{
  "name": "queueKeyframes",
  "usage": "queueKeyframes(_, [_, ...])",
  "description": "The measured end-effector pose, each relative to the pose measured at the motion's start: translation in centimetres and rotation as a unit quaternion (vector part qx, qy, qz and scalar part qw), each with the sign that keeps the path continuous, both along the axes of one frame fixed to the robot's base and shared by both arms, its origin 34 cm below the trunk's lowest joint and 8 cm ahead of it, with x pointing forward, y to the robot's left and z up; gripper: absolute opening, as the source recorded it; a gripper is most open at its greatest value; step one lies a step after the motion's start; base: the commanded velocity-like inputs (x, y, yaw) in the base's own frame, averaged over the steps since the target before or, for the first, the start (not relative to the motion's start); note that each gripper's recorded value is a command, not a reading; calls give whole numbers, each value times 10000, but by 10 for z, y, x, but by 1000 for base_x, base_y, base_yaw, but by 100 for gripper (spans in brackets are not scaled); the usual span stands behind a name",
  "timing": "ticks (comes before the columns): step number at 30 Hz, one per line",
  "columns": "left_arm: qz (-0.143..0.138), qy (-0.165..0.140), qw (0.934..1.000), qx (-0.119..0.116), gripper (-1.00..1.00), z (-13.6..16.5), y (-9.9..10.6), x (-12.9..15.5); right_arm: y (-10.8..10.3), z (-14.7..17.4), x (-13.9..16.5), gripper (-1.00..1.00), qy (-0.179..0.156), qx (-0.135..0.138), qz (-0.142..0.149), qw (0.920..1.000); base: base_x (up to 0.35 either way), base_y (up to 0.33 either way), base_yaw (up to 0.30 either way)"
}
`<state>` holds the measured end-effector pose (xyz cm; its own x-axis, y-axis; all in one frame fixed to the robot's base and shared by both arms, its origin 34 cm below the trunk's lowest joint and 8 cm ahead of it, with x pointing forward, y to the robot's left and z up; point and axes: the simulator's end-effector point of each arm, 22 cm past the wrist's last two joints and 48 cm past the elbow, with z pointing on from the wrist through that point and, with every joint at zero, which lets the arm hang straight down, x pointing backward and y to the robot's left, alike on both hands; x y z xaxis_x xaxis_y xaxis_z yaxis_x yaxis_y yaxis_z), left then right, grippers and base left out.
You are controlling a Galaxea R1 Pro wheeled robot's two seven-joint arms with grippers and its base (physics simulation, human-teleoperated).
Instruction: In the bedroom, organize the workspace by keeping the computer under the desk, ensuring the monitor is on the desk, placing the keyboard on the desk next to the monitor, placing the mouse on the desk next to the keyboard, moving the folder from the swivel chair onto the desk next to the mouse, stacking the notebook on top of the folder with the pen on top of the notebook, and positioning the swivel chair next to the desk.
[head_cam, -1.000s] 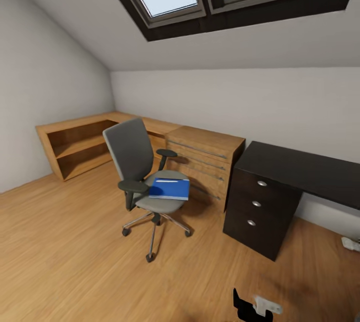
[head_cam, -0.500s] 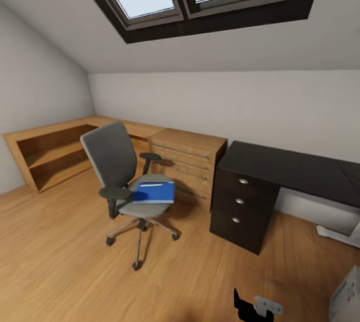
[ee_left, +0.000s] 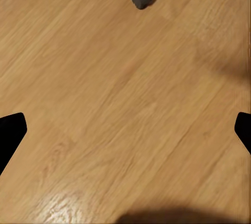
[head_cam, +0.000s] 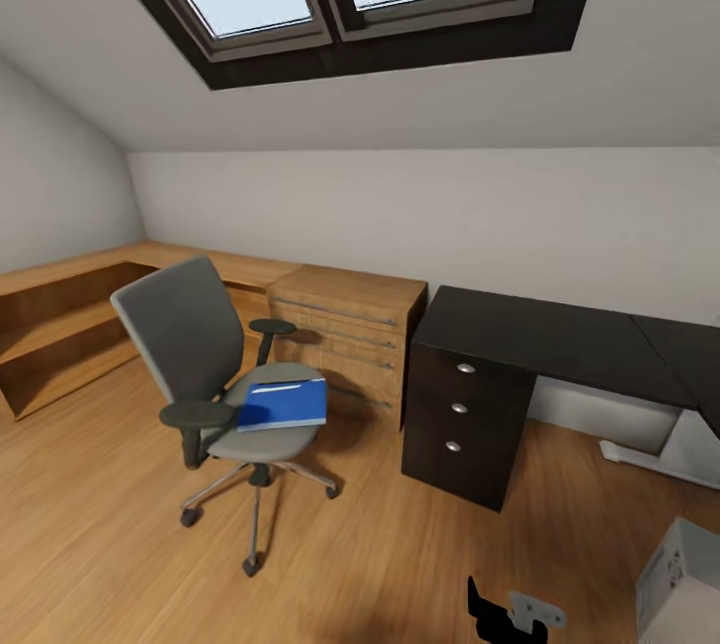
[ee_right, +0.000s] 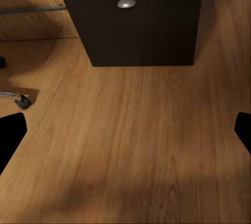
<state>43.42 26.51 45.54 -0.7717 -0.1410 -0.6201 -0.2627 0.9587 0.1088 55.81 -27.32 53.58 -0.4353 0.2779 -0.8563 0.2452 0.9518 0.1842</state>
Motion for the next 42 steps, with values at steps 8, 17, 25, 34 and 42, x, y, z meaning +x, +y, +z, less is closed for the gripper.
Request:
queueKeyframes(8, [-11,-3,10000,-6,100,15,-2,2,-13,13,0,100,42,-64,-48,10000,1,1,-15])
queueKeyframes(17, [25,3,10000,-8,100,31,0,2,-14,29,1,100,50,-66,-88,9999,0,0,0])
queueKeyframes(25, [51,11,10000,2,100,45,0,3,-16,43,0,100,65,-74,-187,9998,0,0,-1])
queueKeyframes(34, [13,17,10000,-19,100,60,-2,3,-15,59,2,100,45,-87,-171,9998,0,0,-183])
queueKeyframes(42, [9,29,10000,-17,100,73,-2,3,-15,73,2,100,38,-94,-151,9998,7,0,-261])
